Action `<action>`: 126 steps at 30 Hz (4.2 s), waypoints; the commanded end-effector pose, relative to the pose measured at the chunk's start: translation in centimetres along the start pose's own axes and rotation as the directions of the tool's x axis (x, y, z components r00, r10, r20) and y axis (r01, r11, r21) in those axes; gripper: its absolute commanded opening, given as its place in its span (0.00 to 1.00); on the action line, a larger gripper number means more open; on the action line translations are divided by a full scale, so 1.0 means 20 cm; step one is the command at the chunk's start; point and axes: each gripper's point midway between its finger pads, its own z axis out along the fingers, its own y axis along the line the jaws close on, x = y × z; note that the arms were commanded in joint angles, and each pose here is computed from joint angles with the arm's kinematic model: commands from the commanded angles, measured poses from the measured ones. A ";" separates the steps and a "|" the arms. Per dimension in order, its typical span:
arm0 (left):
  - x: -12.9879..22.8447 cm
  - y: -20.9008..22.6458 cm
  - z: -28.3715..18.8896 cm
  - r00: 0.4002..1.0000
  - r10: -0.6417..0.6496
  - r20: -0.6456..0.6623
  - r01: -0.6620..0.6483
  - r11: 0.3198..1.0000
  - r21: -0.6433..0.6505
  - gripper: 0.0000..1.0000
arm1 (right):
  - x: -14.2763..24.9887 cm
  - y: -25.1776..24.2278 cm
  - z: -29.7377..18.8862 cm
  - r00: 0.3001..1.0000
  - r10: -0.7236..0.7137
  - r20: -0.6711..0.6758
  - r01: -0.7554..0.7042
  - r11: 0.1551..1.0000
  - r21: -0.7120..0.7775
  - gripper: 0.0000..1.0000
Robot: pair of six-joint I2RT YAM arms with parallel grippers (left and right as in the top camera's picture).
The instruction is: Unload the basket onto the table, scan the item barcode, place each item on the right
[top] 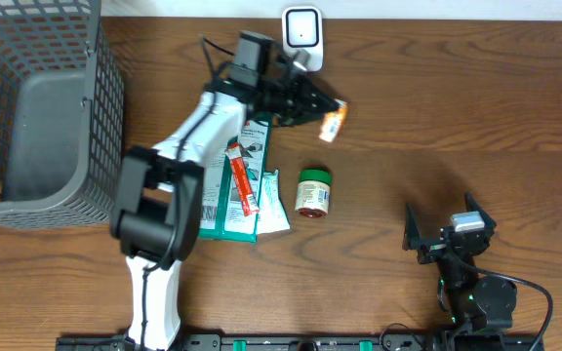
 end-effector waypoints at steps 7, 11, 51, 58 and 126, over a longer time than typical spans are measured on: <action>0.06 0.10 0.29 0.988 -0.154 0.032 0.156 0.983 -0.093 0.07 | 0.00 0.00 0.00 1.000 0.004 -0.001 -0.004 1.000 -0.001 0.99; 0.12 0.10 0.37 0.989 -0.147 0.023 0.149 0.981 -0.120 0.07 | 0.00 0.00 0.00 1.000 0.004 -0.001 -0.004 1.000 -0.001 0.99; 0.15 0.43 0.33 0.920 -0.353 0.167 0.386 0.889 -0.245 0.08 | 0.00 0.00 0.00 1.000 0.004 -0.001 -0.004 1.000 0.000 0.99; 0.08 0.38 0.24 0.920 -0.369 0.131 0.387 0.908 -0.160 0.09 | 0.00 0.00 0.00 1.000 0.004 -0.001 -0.004 1.000 0.000 0.99; 0.30 0.11 -1.71 0.768 0.412 0.491 0.459 0.181 -0.870 0.81 | 0.00 0.00 0.00 1.000 0.004 -0.003 -0.004 1.000 -0.001 0.99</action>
